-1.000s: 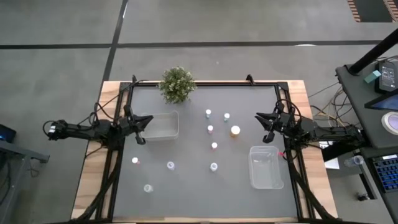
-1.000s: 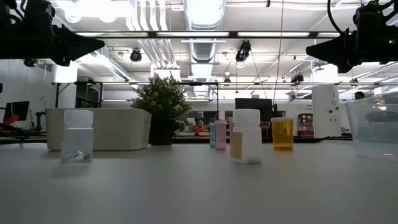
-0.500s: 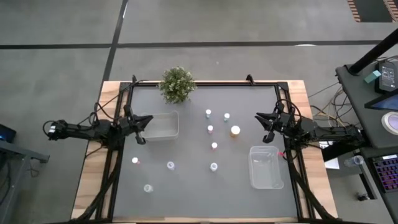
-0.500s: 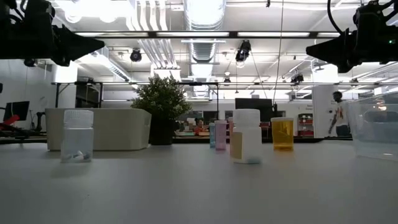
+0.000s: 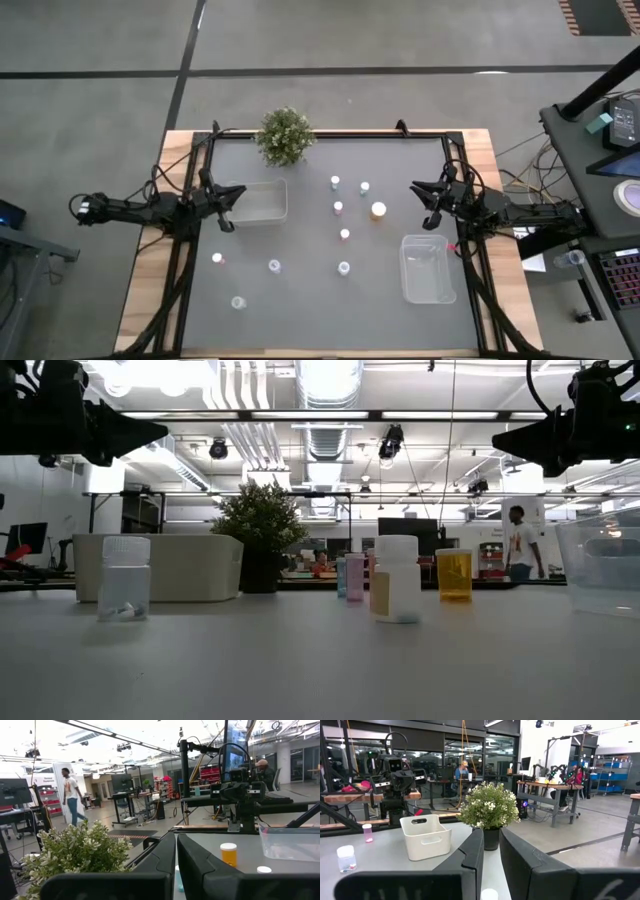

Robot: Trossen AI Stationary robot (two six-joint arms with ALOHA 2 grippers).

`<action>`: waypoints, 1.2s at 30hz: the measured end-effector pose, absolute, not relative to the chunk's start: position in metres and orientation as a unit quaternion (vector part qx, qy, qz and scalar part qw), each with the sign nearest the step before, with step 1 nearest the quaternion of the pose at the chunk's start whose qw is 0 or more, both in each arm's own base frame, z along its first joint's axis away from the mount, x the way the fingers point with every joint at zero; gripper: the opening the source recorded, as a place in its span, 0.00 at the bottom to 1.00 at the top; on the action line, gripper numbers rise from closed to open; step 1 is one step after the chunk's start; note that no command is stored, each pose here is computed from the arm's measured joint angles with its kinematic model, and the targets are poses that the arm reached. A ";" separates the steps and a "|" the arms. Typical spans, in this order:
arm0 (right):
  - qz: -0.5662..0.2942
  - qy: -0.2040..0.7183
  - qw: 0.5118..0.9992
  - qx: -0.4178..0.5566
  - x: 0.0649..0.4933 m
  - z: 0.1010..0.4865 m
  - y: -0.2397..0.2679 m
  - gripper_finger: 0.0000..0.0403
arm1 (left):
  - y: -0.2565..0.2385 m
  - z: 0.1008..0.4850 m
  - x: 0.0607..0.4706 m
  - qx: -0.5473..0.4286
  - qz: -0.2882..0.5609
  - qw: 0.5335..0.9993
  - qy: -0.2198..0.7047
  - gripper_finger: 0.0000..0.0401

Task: Pick and place medicine bottles into bin by pill shape (circle, oval)
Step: Put the orange pill bottle into the gray bin

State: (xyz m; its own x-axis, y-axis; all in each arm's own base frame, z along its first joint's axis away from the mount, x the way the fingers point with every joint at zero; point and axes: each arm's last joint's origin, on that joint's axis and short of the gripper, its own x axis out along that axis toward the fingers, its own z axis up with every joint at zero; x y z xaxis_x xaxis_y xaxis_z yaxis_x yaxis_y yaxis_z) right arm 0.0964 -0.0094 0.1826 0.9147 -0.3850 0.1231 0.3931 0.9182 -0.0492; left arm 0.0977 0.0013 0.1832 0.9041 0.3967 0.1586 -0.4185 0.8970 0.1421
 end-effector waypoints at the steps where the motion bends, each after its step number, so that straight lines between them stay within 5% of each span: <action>1: -0.199 -0.056 0.978 -0.036 0.096 0.183 -0.009 0.13 | 0.001 0.183 0.098 0.087 0.209 0.972 -0.063 0.00; 14: -0.198 -0.057 0.978 -0.029 0.096 0.183 -0.009 0.13 | 0.001 0.183 0.098 0.087 0.208 0.972 -0.064 0.00; 21: -0.165 -0.102 0.958 0.213 0.097 0.183 -0.009 0.13 | 0.001 0.183 0.098 0.087 0.208 0.972 -0.064 0.00; 36: -0.219 -0.096 0.959 0.151 0.096 0.182 -0.011 0.13 | 0.001 0.186 0.097 0.080 0.213 0.971 -0.078 0.00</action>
